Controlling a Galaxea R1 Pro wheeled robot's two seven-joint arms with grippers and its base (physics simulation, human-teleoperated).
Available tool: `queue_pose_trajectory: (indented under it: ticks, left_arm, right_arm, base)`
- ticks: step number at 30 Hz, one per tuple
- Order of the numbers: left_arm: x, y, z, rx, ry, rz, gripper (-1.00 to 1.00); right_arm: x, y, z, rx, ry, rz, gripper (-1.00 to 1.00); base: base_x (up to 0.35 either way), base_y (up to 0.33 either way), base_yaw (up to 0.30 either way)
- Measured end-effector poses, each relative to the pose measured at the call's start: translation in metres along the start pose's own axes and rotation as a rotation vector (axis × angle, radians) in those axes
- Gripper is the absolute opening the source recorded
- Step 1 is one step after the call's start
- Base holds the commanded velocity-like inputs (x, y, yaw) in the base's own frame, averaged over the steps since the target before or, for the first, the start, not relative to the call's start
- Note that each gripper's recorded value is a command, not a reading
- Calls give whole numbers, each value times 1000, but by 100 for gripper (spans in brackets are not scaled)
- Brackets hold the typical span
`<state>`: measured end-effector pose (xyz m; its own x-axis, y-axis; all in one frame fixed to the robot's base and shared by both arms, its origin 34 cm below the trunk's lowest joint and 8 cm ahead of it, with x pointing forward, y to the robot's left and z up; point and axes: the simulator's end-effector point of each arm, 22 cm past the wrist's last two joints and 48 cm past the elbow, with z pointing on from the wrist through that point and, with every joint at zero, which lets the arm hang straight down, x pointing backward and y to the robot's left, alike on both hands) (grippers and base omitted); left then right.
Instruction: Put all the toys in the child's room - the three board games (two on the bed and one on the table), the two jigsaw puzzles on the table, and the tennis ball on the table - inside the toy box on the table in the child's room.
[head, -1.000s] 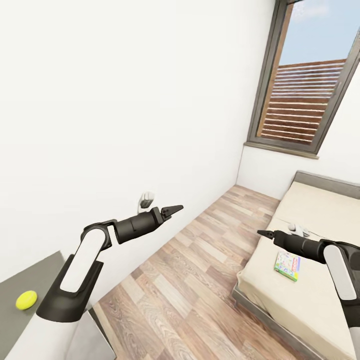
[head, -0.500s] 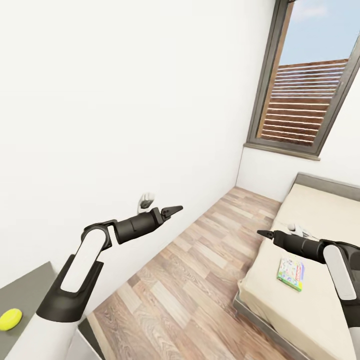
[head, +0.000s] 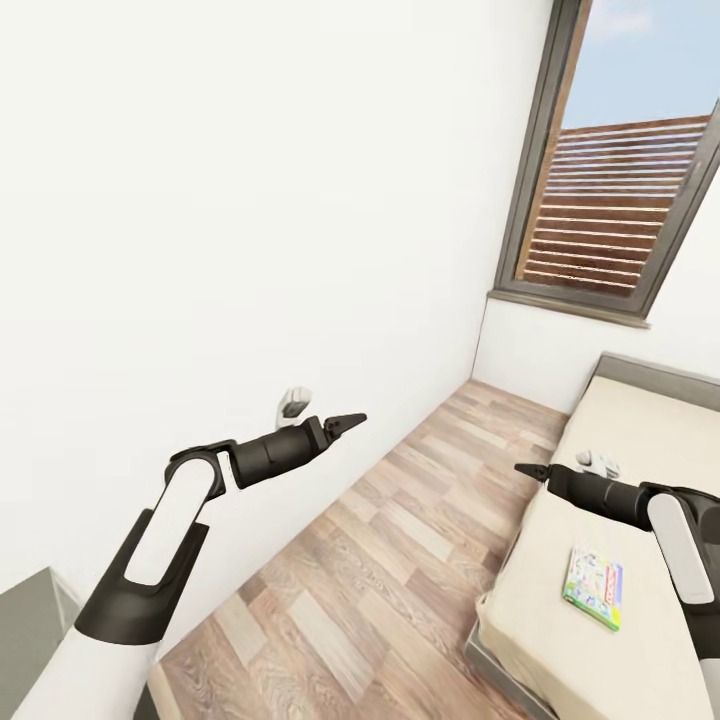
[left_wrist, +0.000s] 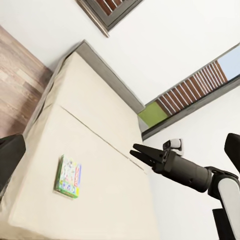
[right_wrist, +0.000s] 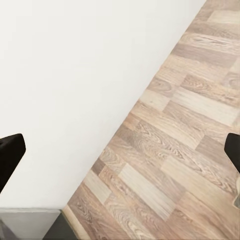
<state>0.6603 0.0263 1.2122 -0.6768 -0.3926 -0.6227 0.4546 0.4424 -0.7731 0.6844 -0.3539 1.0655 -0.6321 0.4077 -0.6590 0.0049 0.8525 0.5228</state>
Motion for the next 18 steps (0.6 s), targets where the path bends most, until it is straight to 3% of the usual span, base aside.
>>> queue_pose_trajectory:
  ticks: [9, 18]
  left_arm:
    - [3, -1, 3, 3, 4, -2, 100]
    - [2, 0, 3, 0, 3, -2, 100]
  right_arm:
    - [-2, -1, 1, 2, -16, -4, 100]
    - [-1, 1, 1, -1, -10, -5, 100]
  base:
    - [303, -127, 0]
    - [93, -40, -55]
